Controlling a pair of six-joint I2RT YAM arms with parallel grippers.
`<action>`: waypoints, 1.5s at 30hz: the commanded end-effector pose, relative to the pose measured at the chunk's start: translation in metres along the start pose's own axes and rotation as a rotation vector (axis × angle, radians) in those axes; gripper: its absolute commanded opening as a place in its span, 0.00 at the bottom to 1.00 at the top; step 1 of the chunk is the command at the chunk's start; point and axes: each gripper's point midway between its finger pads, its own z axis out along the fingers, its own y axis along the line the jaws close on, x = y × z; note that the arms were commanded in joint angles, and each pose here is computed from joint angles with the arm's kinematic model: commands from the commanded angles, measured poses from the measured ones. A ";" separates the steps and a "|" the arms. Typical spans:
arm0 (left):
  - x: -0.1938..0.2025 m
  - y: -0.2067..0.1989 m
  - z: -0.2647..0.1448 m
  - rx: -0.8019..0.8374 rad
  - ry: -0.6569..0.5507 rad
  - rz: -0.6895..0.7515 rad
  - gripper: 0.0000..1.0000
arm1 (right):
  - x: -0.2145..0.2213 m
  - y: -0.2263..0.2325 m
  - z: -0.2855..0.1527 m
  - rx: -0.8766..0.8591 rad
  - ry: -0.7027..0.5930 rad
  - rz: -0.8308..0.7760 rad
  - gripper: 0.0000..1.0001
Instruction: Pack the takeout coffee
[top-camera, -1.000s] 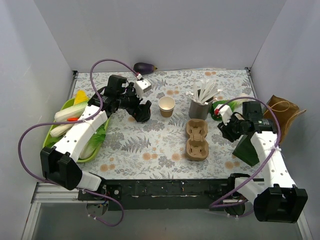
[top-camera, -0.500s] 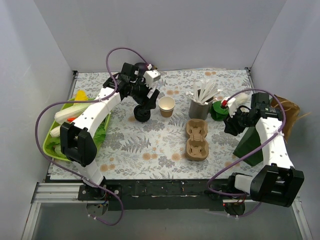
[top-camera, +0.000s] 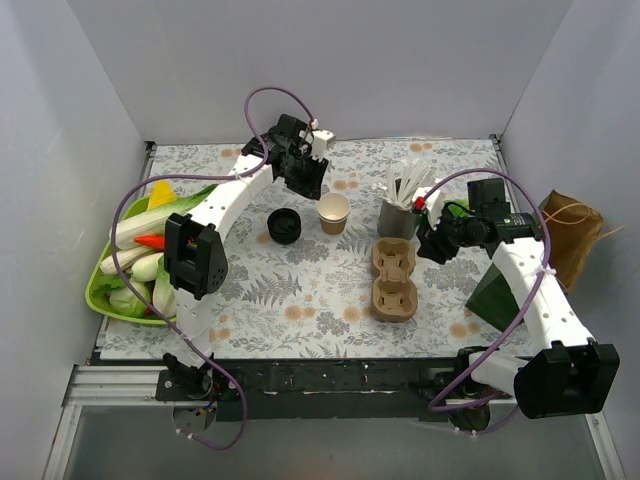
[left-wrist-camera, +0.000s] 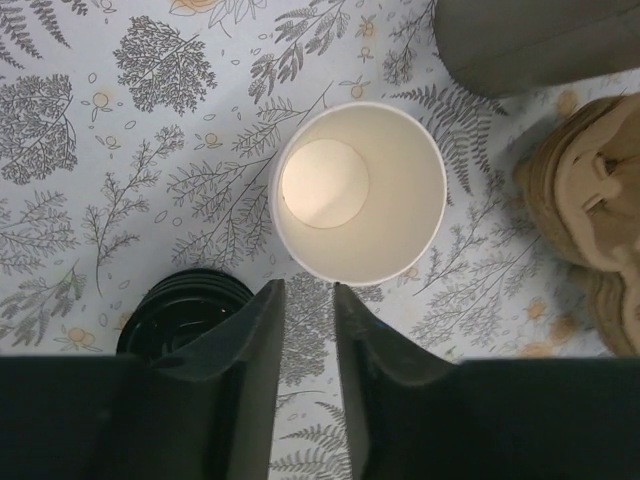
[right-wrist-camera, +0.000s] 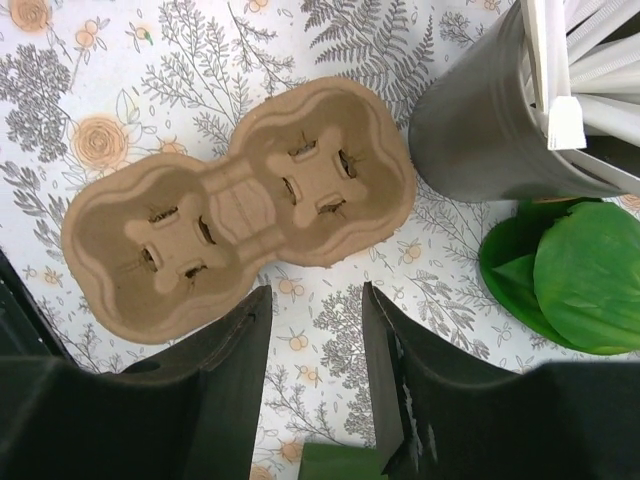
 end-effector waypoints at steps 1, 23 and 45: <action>-0.004 -0.003 -0.001 -0.047 -0.001 -0.035 0.18 | -0.021 -0.004 -0.005 0.044 -0.057 0.019 0.49; -0.005 0.004 0.038 -0.070 0.022 -0.054 0.27 | -0.019 -0.002 -0.001 0.032 -0.029 0.036 0.50; -0.032 0.008 0.027 -0.102 -0.056 -0.032 0.25 | -0.014 -0.005 0.005 0.040 -0.020 0.044 0.50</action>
